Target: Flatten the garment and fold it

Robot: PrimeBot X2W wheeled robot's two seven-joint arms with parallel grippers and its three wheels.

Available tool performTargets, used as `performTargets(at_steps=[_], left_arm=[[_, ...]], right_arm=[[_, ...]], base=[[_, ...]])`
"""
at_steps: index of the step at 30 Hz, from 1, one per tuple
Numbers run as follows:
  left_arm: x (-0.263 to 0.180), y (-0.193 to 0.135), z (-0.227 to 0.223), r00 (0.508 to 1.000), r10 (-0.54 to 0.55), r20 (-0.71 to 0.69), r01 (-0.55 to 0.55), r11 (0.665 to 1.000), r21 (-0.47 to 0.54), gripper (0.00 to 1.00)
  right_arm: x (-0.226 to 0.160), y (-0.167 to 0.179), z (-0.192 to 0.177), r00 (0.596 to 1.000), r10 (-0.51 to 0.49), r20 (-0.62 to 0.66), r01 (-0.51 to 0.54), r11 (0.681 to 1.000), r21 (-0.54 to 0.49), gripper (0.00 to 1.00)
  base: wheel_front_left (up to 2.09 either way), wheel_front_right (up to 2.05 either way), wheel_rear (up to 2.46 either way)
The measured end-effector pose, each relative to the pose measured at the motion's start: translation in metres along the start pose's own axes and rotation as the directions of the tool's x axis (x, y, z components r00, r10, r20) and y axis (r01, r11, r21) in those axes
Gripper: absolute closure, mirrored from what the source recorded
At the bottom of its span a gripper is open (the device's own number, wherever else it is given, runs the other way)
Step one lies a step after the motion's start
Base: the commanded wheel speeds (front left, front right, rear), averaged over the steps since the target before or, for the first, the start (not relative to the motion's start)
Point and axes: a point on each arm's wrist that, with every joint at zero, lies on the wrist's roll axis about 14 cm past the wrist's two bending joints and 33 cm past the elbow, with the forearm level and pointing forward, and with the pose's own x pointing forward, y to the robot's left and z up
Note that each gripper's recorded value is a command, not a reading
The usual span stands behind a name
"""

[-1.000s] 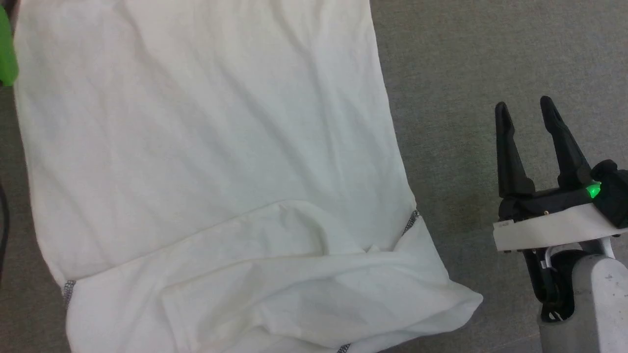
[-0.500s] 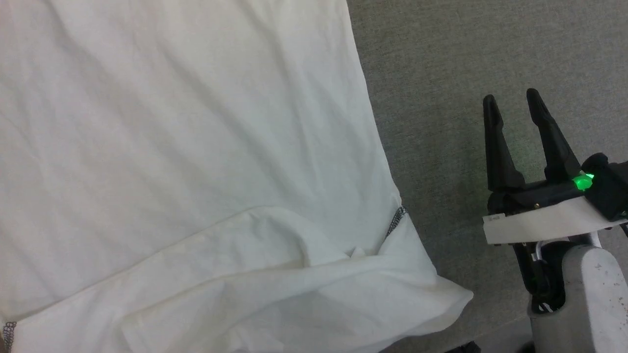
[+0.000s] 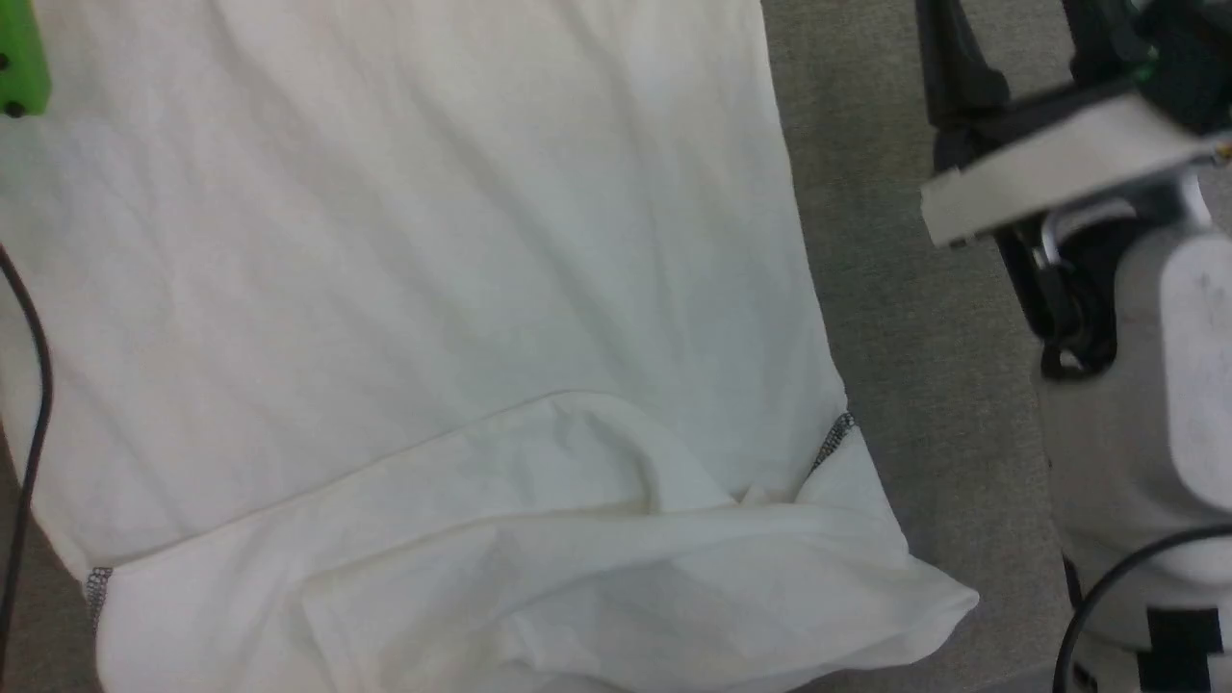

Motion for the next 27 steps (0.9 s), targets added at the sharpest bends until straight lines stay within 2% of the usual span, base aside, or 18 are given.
performTargets(at_steps=[5, 9, 12, 16, 21, 22, 23, 24, 25, 27], left_arm=[[-0.009, -0.002, 0.009, 0.999, -0.014, 0.047, 0.015, 1.000, -0.004, 1.00], [-0.015, 0.000, 0.017, 0.996, -0.016, 0.089, 0.017, 1.000, -0.002, 1.00], [-0.018, -0.002, 0.018, 0.994, -0.025, 0.104, 0.025, 1.000, -0.002, 1.00], [-0.022, 0.005, 0.018, 0.993, -0.017, 0.120, 0.018, 1.000, -0.011, 1.00], [-0.022, 0.015, 0.012, 0.993, -0.005, 0.115, 0.007, 1.000, -0.011, 1.00], [-0.022, 0.017, 0.012, 0.994, -0.002, 0.113, 0.003, 1.000, -0.011, 1.00], [-0.020, 0.020, 0.012, 0.993, 0.001, 0.118, 0.000, 1.000, -0.009, 1.00], [-0.019, 0.021, 0.013, 0.992, 0.002, 0.124, -0.001, 1.000, -0.008, 1.00], [-0.017, 0.022, 0.012, 0.992, 0.002, 0.126, -0.001, 1.000, -0.007, 1.00], [-0.012, 0.023, 0.012, 0.990, 0.004, 0.141, -0.003, 1.000, -0.008, 1.00]], right_arm=[[0.056, 0.016, -0.003, 0.987, 0.060, -0.148, -0.056, 0.998, 0.028, 0.00], [0.086, 0.021, -0.020, 0.952, 0.061, -0.301, -0.060, 0.998, 0.012, 0.00], [0.097, 0.022, -0.042, 0.903, 0.054, -0.426, -0.048, 0.999, 0.025, 0.00], [0.099, 0.031, -0.075, 0.807, 0.059, -0.587, -0.049, 0.998, 0.032, 0.00], [0.104, 0.047, -0.093, 0.727, 0.081, -0.682, -0.065, 0.997, 0.050, 0.00], [0.106, 0.048, -0.094, 0.717, 0.079, -0.693, -0.064, 0.997, 0.048, 0.27], [0.107, 0.047, -0.095, 0.703, 0.068, -0.707, -0.067, 0.997, 0.030, 0.65], [0.109, 0.047, -0.096, 0.695, 0.057, -0.717, -0.070, 0.997, 0.012, 0.85], [0.111, 0.047, -0.095, 0.693, 0.051, -0.719, -0.072, 0.997, 0.001, 1.00], [0.114, 0.047, -0.095, 0.693, 0.038, -0.720, -0.076, 0.997, -0.021, 1.00]], base=[[0.00, 0.00, 0.00], [0.00, 0.00, 0.00], [0.00, 0.00, 0.00], [0.00, 0.00, 0.00], [0.00, 0.00, 0.00], [0.00, 0.00, 0.00], [0.00, 0.00, 0.00], [0.00, 0.00, 0.00], [0.00, 0.00, 0.00], [0.00, 0.00, 0.00]])
